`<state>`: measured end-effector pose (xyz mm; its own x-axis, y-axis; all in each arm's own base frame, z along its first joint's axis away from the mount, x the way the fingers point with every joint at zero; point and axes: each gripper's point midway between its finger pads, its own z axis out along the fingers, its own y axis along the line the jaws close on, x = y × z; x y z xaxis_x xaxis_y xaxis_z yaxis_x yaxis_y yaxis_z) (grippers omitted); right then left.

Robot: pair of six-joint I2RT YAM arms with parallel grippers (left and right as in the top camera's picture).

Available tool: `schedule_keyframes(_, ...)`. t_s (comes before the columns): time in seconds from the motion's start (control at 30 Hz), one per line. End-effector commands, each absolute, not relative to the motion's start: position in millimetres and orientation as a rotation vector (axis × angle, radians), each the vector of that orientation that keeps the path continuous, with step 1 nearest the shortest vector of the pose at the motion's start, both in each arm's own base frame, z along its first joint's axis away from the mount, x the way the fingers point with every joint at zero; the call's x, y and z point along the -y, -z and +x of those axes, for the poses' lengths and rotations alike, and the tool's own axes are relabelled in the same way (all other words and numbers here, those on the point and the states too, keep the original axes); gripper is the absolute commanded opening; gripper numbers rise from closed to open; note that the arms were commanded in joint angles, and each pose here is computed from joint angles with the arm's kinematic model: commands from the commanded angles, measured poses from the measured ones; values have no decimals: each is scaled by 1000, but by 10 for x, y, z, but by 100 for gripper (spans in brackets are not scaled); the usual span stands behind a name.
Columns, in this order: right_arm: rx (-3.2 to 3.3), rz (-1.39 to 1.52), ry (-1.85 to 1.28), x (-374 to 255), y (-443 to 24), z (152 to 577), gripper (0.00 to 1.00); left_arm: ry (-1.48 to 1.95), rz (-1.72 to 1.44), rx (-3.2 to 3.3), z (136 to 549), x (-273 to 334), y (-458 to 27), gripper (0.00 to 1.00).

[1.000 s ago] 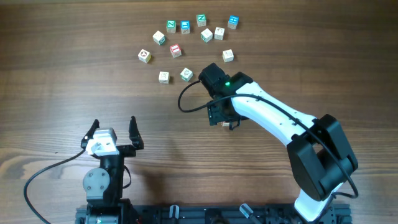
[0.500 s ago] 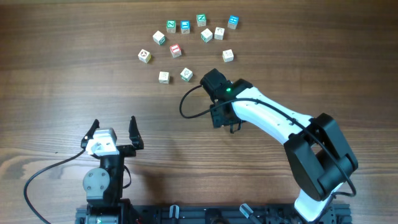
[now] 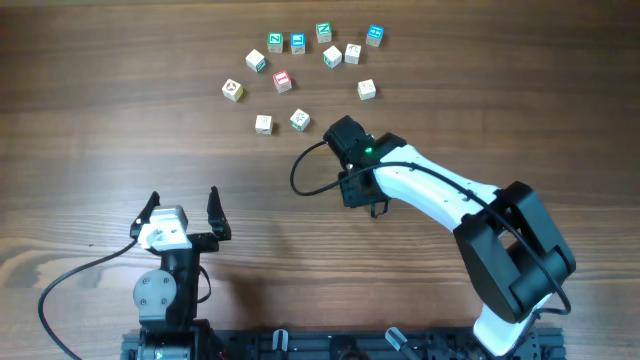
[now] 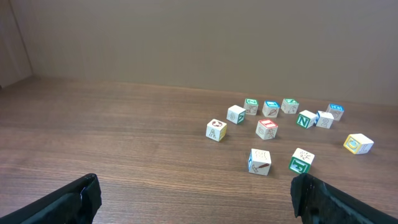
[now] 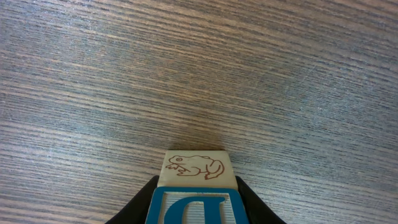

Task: Form a tower
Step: 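Open the right gripper and lift away from the stack, then move the right gripper to the cluster above the ladybug block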

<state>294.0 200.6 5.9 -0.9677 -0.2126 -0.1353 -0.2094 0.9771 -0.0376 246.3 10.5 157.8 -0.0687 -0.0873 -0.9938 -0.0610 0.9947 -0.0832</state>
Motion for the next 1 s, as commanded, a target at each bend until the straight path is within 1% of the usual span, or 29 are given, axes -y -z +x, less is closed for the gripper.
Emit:
schedule_keyframes(0.0,-2984,-320,45,-1987,-52,2946,53,-7,-113,-1639,2460,-140,-1573,100)
schedule_keyframes(0.07,-2979,-319,41,-1995,-53,2956,75,-7,-113,-1639,2460,-140,-1573,100)
schedule_keyframes(0.1,-2974,-320,37,-2003,-55,2969,80,-7,-113,-1639,2460,-140,-1573,100)
schedule_keyframes(0.13,-2950,-342,20,-2042,-77,3023,84,-7,-113,-1639,2460,-140,-1573,100)
schedule_keyframes(0.17,-2929,-368,9,-2083,-122,3078,85,-7,-113,-1639,2460,-140,-1573,100)
schedule_keyframes(0.27,-2806,-400,7,-2232,-514,3442,92,-7,-113,-1639,2460,-140,-1573,100)
schedule_keyframes(0.33,-2719,-398,-20,-2349,-1001,3726,93,-7,-113,-1639,2460,-140,-1573,100)
schedule_keyframes(0.37,-2685,-380,-44,-2394,-1271,3831,92,-7,-113,-1639,2460,-140,-1573,100)
schedule_keyframes(0.43,-2606,-349,-98,-2469,-1874,3990,91,-7,-113,-1639,2460,-140,-1573,100)
schedule_keyframes(0.5,-2501,-320,-166,-2542,-2481,4097,88,-7,-113,-1639,2460,-140,-1573,100)
schedule_keyframes(0.57,-2435,-291,-211,-2583,-2784,4153,84,-7,-113,-1639,2460,-140,-1573,100)
schedule_keyframes(0.6,-2412,-282,-227,-2598,-2876,4173,86,-7,-113,-1639,2460,-140,-1573,100)
schedule_keyframes(0.67,-2408,-239,-249,-2615,-2887,4197,87,-7,-113,-1639,2460,-140,-1573,100)
schedule_keyframes(0.77,-2423,-223,-254,-2666,-2774,4257,90,-7,-113,-1639,2460,-140,-1573,100)
schedule_keyframes(0.87,-2453,-231,-239,-2718,-2585,4323,93,-7,-113,-1639,2460,-140,-1573,100)
schedule_keyframes(0.97,-2525,-205,-211,-2756,-2256,4375,95,-7,-113,-1639,2460,-140,-1573,100)
